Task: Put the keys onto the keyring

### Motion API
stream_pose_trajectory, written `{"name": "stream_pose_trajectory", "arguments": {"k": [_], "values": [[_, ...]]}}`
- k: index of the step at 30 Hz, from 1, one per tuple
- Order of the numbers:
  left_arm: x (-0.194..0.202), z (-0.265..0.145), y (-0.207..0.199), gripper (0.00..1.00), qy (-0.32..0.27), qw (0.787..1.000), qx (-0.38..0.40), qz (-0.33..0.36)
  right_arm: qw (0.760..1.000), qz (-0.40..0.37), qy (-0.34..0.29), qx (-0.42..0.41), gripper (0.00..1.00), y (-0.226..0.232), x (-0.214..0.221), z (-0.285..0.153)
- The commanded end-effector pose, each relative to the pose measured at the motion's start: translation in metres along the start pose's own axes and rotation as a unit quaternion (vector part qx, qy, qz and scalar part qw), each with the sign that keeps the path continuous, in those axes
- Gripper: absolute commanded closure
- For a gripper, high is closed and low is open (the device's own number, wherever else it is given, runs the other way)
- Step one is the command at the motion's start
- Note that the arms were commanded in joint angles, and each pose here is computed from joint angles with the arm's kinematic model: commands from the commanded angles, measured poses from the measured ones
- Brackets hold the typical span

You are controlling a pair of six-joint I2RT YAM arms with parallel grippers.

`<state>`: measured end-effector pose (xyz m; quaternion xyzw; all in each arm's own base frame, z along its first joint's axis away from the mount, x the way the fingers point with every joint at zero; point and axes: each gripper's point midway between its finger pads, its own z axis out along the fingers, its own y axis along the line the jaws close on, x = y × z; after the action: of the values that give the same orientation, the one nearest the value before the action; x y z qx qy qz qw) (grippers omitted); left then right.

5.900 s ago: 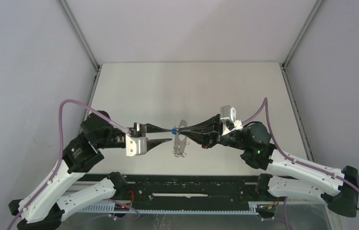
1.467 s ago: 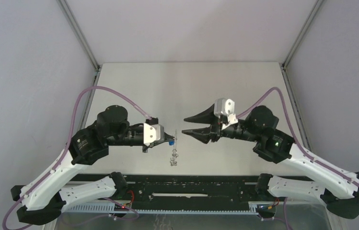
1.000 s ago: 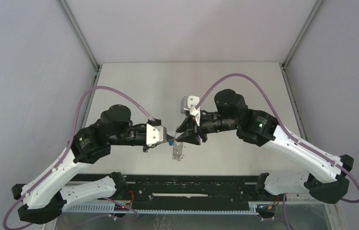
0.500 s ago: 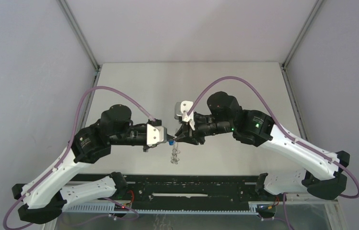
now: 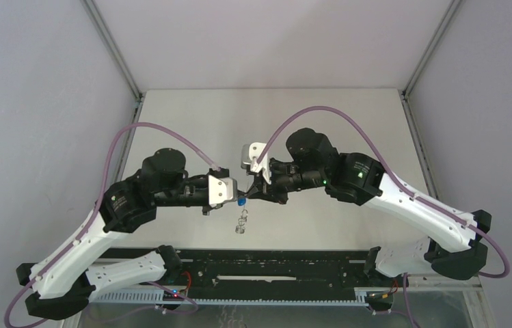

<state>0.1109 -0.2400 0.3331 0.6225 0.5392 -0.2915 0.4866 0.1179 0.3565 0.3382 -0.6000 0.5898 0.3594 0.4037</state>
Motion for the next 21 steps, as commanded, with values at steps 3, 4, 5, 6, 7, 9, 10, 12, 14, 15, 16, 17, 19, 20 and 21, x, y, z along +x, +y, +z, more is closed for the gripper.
{"name": "stream_pose_trajectory", "arguments": {"k": [3, 4, 5, 6, 7, 9, 10, 12, 14, 15, 16, 17, 19, 20, 21], "values": [[-0.038, -0.014, 0.014, 1.00, -0.054, 0.997, -0.029, 0.042, 0.999, 0.006, 0.011, 0.036, 0.81, -0.011, -0.007, 0.004], [-0.039, -0.015, 0.014, 1.00, -0.055, 0.997, -0.031, 0.044, 0.999, 0.008, 0.011, 0.042, 0.79, -0.013, -0.007, 0.005], [-0.039, -0.015, 0.015, 1.00, -0.055, 0.997, -0.034, 0.044, 0.999, 0.010, 0.009, 0.047, 0.77, -0.014, -0.008, 0.005], [-0.039, -0.015, 0.016, 1.00, -0.055, 0.997, -0.036, 0.045, 0.999, 0.010, 0.006, 0.051, 0.76, -0.016, -0.008, 0.005], [-0.039, -0.016, 0.016, 1.00, -0.056, 0.997, -0.037, 0.046, 0.999, 0.009, 0.002, 0.051, 0.77, -0.015, -0.010, 0.005], [-0.040, -0.016, 0.016, 1.00, -0.058, 0.996, -0.038, 0.047, 0.999, 0.010, -0.008, 0.048, 0.79, -0.014, -0.013, 0.004], [-0.040, -0.016, 0.017, 1.00, -0.058, 0.996, -0.039, 0.047, 0.999, 0.009, -0.013, 0.043, 0.81, -0.012, -0.015, 0.003], [-0.040, -0.017, 0.017, 1.00, -0.059, 0.996, -0.042, 0.048, 0.999, 0.008, -0.020, 0.028, 0.80, -0.007, -0.016, 0.003], [-0.042, -0.018, 0.018, 1.00, -0.062, 0.996, -0.046, 0.049, 0.999, 0.005, -0.029, 0.016, 0.74, -0.002, -0.018, 0.000], [-0.042, -0.019, 0.019, 1.00, -0.063, 0.996, -0.049, 0.050, 0.999, 0.004, -0.035, 0.011, 0.72, 0.000, -0.018, -0.001], [-0.042, -0.019, 0.019, 1.00, -0.063, 0.995, -0.050, 0.051, 0.999, 0.003, -0.044, 0.010, 0.71, 0.000, -0.019, -0.004], [-0.043, -0.020, 0.019, 1.00, -0.064, 0.995, -0.050, 0.051, 0.999, 0.006, -0.049, 0.009, 0.71, 0.000, -0.018, -0.006], [-0.043, -0.020, 0.019, 1.00, -0.065, 0.995, -0.051, 0.051, 0.998, 0.009, -0.065, 0.005, 0.73, 0.000, -0.021, -0.012], [-0.044, -0.021, 0.019, 1.00, -0.066, 0.995, -0.050, 0.051, 0.998, 0.010, -0.069, 0.001, 0.74, 0.001, -0.021, -0.013], [-0.044, -0.021, 0.019, 1.00, -0.066, 0.995, -0.050, 0.051, 0.997, 0.013, -0.073, -0.002, 0.75, 0.001, -0.022, -0.014]]}}
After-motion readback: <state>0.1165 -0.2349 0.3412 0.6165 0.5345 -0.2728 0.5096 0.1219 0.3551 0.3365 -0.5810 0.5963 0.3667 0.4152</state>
